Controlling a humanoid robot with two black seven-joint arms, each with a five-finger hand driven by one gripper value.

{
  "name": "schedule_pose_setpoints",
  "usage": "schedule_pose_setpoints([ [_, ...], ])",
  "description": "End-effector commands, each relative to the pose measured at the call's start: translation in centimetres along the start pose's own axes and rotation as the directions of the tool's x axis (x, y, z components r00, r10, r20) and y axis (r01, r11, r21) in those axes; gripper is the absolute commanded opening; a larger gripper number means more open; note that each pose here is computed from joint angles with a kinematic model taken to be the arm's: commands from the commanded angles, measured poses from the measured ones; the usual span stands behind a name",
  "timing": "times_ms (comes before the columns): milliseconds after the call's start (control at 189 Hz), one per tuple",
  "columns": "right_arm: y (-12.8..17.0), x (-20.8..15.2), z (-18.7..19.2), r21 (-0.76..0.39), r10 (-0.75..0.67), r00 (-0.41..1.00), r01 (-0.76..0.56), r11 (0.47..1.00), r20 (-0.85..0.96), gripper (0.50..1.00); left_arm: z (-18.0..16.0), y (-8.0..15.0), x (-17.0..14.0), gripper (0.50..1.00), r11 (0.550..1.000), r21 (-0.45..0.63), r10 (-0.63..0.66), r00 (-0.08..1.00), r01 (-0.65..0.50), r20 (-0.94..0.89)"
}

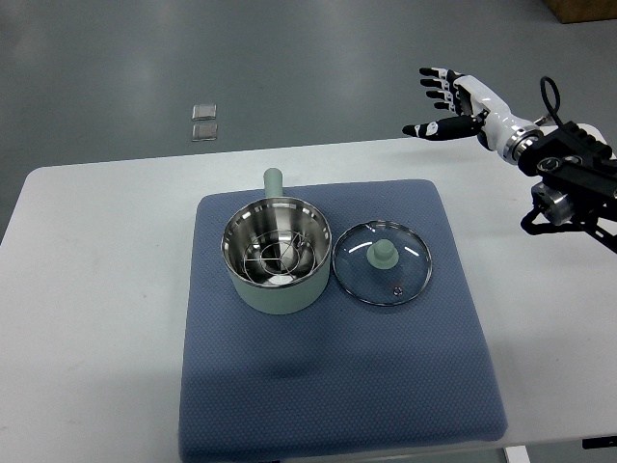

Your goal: Open lid and place right of pot

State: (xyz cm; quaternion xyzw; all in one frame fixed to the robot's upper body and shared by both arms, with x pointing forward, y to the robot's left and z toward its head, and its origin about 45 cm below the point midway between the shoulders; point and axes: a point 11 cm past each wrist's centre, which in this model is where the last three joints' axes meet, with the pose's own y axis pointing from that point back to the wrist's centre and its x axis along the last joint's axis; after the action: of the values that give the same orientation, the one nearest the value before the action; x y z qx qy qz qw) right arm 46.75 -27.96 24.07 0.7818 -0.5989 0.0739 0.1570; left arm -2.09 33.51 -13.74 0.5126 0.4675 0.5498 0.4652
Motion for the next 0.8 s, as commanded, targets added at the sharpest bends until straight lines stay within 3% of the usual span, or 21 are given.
schedule_pose_setpoints([
  [0, 0.7, 0.5, 1.6, -0.023, 0.042, 0.995, -0.04, 0.999, 0.095, 0.901, 0.0, 0.0, 0.0, 1.0, 1.0, 0.0, 0.0, 1.0, 0.0, 0.0],
  [360, 1.7, -0.2, 4.5, -0.094, 0.059, 0.948, -0.031, 0.995, 0.313, 0.901, 0.0, 0.0, 0.0, 1.0, 1.0, 0.0, 0.0, 1.0, 0.0, 0.0],
  [519, 2.0, -0.4, 4.8, -0.092, 0.003, 0.941, 0.03, 0.995, 0.337, 0.901, 0.0, 0.0, 0.0, 1.0, 1.0, 0.0, 0.0, 1.0, 0.0, 0.0],
  [794, 2.2, 0.1, 6.4, -0.131, 0.052, 0.942, -0.009, 0.991, 0.333, 0.93, 0.0, 0.0, 0.0, 1.0, 1.0, 0.0, 0.0, 1.0, 0.0, 0.0],
])
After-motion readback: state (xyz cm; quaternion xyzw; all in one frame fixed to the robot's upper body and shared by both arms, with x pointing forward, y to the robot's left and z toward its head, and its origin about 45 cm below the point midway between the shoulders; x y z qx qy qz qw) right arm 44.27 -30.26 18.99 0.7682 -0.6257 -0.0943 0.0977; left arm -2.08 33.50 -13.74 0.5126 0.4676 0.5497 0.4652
